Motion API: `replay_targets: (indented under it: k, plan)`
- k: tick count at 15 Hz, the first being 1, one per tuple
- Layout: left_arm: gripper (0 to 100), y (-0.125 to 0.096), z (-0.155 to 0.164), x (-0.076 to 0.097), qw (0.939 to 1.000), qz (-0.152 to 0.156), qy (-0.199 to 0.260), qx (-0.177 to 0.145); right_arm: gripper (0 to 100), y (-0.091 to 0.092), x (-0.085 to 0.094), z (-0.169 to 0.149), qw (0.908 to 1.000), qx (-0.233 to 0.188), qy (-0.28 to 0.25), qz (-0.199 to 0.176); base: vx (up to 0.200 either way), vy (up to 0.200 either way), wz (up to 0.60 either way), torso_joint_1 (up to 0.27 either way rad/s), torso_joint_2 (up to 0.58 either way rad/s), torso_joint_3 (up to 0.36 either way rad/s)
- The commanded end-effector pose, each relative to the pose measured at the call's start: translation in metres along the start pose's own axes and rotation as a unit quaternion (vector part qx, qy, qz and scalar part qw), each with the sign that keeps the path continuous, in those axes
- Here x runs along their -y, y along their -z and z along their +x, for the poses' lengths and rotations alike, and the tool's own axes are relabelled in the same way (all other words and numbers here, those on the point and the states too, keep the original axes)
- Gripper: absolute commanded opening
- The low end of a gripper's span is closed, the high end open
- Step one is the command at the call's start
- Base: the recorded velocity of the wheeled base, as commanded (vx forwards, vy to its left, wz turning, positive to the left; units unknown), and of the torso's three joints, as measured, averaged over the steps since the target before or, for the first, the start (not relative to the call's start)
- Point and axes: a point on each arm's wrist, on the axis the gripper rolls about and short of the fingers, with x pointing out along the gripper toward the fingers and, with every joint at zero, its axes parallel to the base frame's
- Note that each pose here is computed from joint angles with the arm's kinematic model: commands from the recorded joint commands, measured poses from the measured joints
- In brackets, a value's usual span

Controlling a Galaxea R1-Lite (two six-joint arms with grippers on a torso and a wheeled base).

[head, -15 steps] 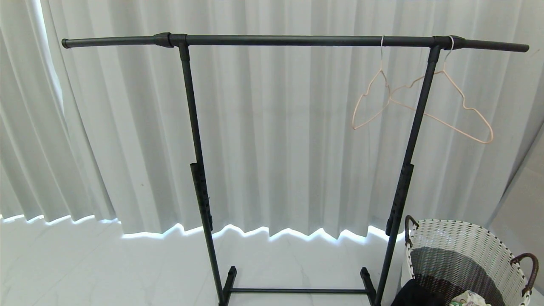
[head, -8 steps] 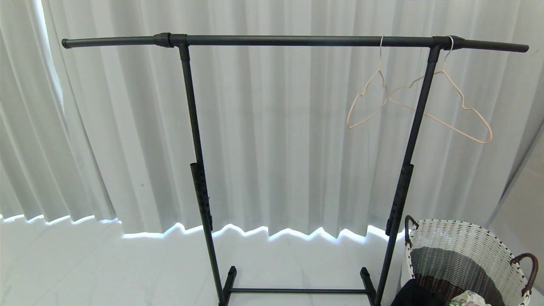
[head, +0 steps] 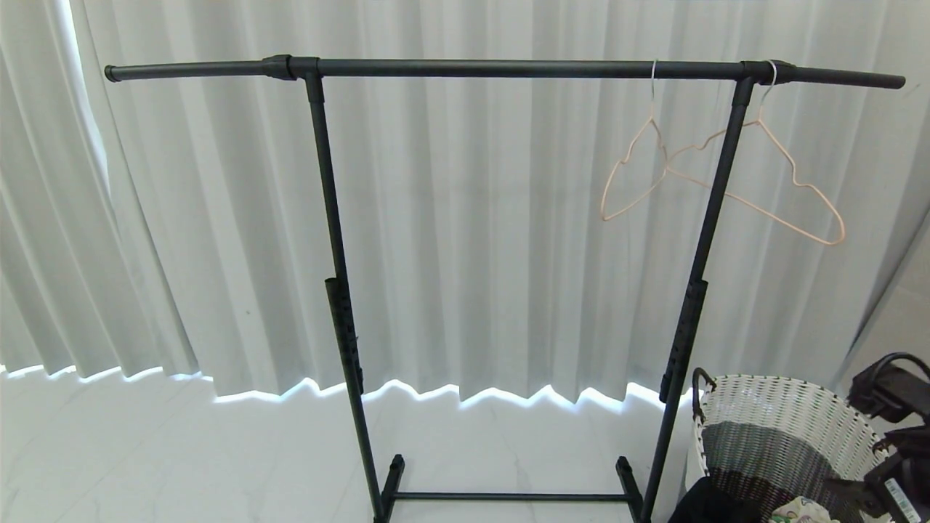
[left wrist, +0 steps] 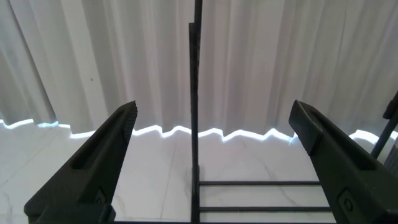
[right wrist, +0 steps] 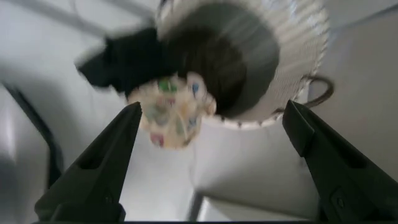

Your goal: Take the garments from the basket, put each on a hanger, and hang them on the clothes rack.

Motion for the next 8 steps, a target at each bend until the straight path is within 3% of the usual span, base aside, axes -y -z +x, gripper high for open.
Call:
replay_targets:
  k: [1,5,8]
  plan:
    - [100,0.000,0.000,0.000,1.0000,0.000,0.000,-0.001,100,0.022,-0.001,0.050,0.9910,-0.122,-0.052,-0.017,0.000,0.000,0.00,0.000,0.00,0.000]
    - [100,0.000,0.000,0.000,1.0000,0.000,0.001,-0.001,100,0.042,-0.012,0.078,0.9843,-0.157,-0.075,-0.028,0.000,0.000,0.00,0.000,0.00,0.000]
    - [100,0.000,0.000,0.000,1.0000,0.000,0.000,-0.001,100,0.048,-0.014,0.087,0.9824,-0.167,-0.053,-0.064,0.000,0.000,0.00,0.000,0.00,0.000]
